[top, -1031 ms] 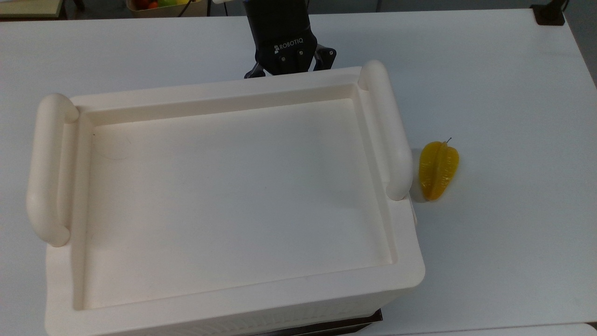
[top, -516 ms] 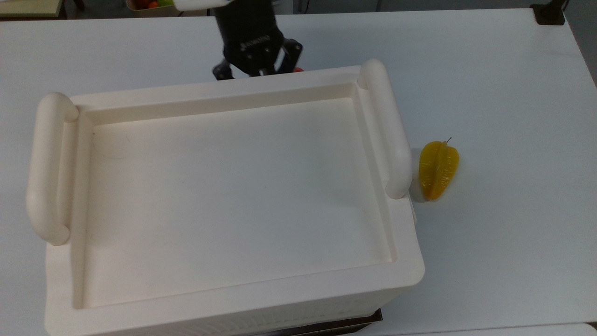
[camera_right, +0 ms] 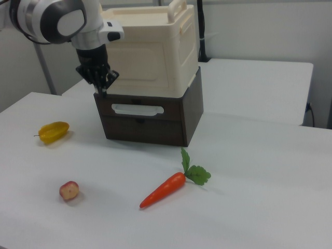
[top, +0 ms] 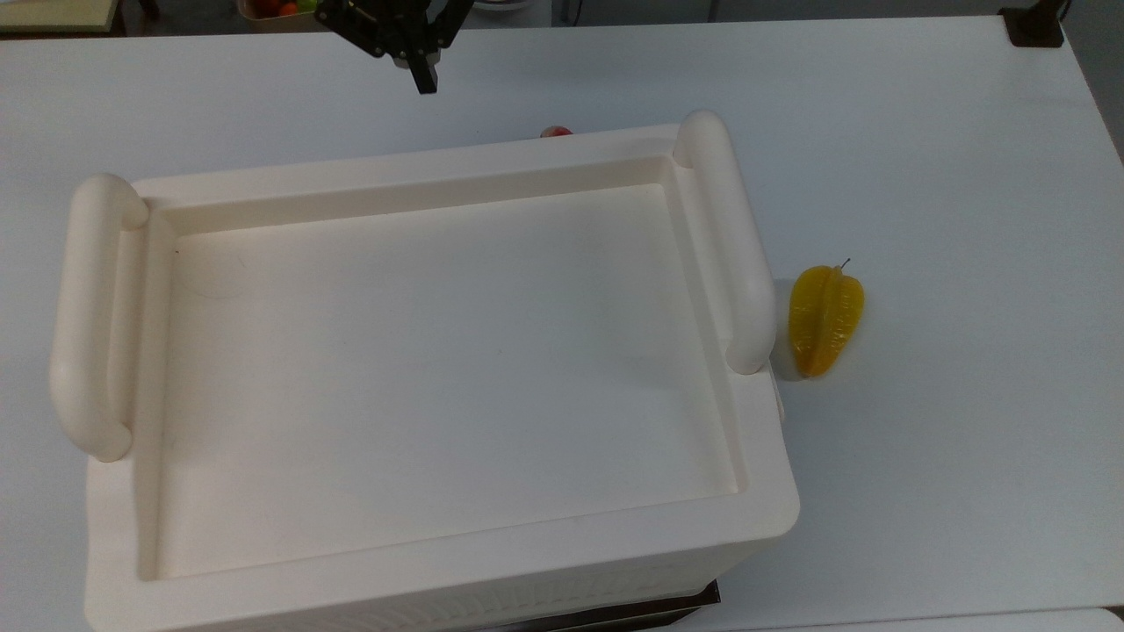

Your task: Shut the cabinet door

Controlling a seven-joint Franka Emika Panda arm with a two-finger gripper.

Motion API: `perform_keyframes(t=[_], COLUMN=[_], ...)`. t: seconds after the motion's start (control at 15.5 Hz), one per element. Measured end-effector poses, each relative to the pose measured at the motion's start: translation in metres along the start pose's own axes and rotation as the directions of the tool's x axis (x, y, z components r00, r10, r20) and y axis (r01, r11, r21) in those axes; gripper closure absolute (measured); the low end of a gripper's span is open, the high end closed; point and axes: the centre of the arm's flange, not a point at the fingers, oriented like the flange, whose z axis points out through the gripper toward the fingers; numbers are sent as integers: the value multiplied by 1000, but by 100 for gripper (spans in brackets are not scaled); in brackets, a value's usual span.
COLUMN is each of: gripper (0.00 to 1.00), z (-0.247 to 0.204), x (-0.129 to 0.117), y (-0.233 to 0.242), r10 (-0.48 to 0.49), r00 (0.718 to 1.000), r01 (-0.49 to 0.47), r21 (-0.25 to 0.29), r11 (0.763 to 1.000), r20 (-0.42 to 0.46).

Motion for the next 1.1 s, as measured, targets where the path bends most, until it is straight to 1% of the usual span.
perform_keyframes(t=[0.06, 0.19, 0.26, 0.39, 0.45, 0.52, 0.58, 0.71, 0.84, 0.9, 0.97, 1.1], gripper=[96, 82, 71, 51, 41, 30, 22, 2, 0, 0, 0, 0], z=[1, -1, -2, -5, -5, -4, -4, -3, -2, -2, -3, -11], x=[-4, -11, -15, -20, -21, -22, -22, -22, -23, -28, -30, -32], y=[0, 3, 6, 10, 10, 9, 9, 9, 9, 10, 11, 16], r10=[12, 36, 58, 85, 91, 98, 101, 102, 105, 111, 115, 123], r00=[999, 997, 995, 990, 989, 988, 988, 987, 986, 981, 979, 980], r01=[-12, -35, -53, -71, -74, -80, -82, -83, -84, -86, -89, -99], r21=[-9, -29, -54, -122, -141, -150, -154, -155, -155, -154, -154, -153], r11=[1000, 999, 997, 990, 987, 985, 985, 984, 984, 984, 984, 983], r20=[30, 69, 87, 111, 117, 119, 120, 122, 133, 161, 169, 158])
